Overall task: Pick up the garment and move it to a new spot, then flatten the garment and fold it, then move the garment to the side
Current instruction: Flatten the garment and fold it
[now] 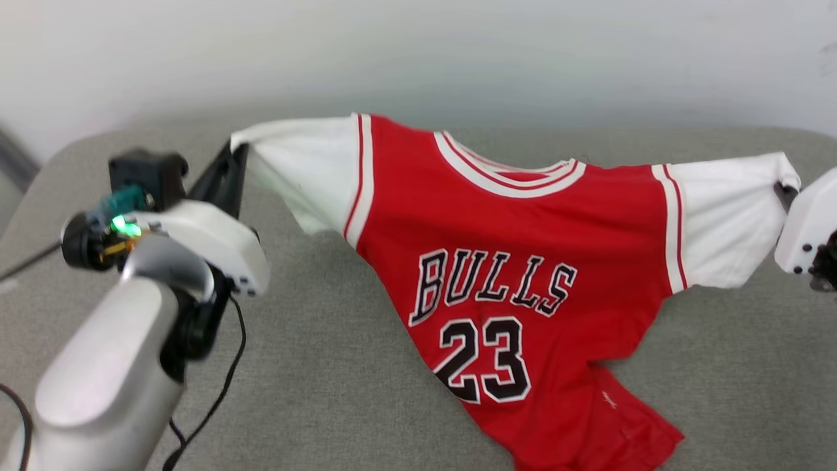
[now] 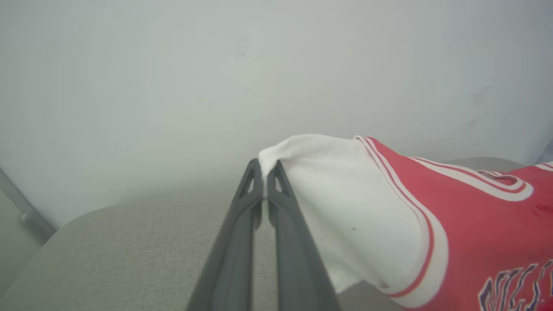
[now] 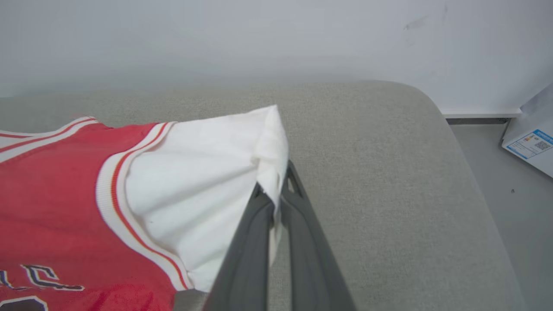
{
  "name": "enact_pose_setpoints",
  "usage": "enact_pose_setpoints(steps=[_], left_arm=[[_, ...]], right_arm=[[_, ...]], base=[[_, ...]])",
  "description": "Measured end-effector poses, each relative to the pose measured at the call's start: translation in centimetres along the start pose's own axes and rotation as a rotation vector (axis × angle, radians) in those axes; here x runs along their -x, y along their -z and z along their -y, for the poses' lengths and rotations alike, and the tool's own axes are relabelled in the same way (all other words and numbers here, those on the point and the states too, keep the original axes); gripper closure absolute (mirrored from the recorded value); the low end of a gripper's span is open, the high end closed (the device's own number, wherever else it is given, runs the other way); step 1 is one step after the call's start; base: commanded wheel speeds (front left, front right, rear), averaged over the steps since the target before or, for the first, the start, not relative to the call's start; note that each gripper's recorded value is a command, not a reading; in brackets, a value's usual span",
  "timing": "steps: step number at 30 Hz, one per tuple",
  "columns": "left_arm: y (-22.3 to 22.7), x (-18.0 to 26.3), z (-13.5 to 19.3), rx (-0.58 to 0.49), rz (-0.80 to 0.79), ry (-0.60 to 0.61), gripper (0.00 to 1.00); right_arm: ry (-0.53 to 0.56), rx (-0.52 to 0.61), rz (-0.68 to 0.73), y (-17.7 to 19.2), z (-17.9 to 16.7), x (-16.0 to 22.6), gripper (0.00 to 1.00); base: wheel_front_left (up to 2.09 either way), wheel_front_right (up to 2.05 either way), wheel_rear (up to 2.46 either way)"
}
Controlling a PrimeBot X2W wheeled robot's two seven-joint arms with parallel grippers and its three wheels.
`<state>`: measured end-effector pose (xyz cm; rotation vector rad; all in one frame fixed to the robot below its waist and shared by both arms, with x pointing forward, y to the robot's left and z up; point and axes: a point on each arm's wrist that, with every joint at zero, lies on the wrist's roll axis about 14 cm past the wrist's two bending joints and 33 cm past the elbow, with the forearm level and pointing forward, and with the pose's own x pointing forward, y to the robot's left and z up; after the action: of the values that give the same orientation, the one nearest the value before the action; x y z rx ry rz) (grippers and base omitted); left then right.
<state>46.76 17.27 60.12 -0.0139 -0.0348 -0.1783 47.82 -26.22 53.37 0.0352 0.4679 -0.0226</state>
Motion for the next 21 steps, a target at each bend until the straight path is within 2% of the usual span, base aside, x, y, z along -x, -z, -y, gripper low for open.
enact_pose_setpoints(steps=[7,14,19,21], left_arm=[[-7.3,-3.8,-0.7,0.009,0.128,0.003,1.00],[-12.0,-8.7,-2.1,-0.024,0.221,-0.022,1.00],[-14.8,-12.5,-2.8,0.017,0.309,-0.019,1.00],[-16.3,-13.9,-2.9,-0.001,0.366,-0.013,1.00]], right_arm=[[-0.014,0.041,0.203,-7.3,-0.9,2.0,1.00],[-0.027,0.068,0.405,-14.8,-1.9,1.1,1.00],[-0.033,0.100,0.546,-20.0,-2.8,-0.3,1.00],[-0.035,0.103,0.619,-22.4,-3.1,-0.7,1.00]], base=[[0.00,0.00,0.00],[0.00,0.00,0.00],[0.00,0.00,0.00],[0.00,0.00,0.00]])
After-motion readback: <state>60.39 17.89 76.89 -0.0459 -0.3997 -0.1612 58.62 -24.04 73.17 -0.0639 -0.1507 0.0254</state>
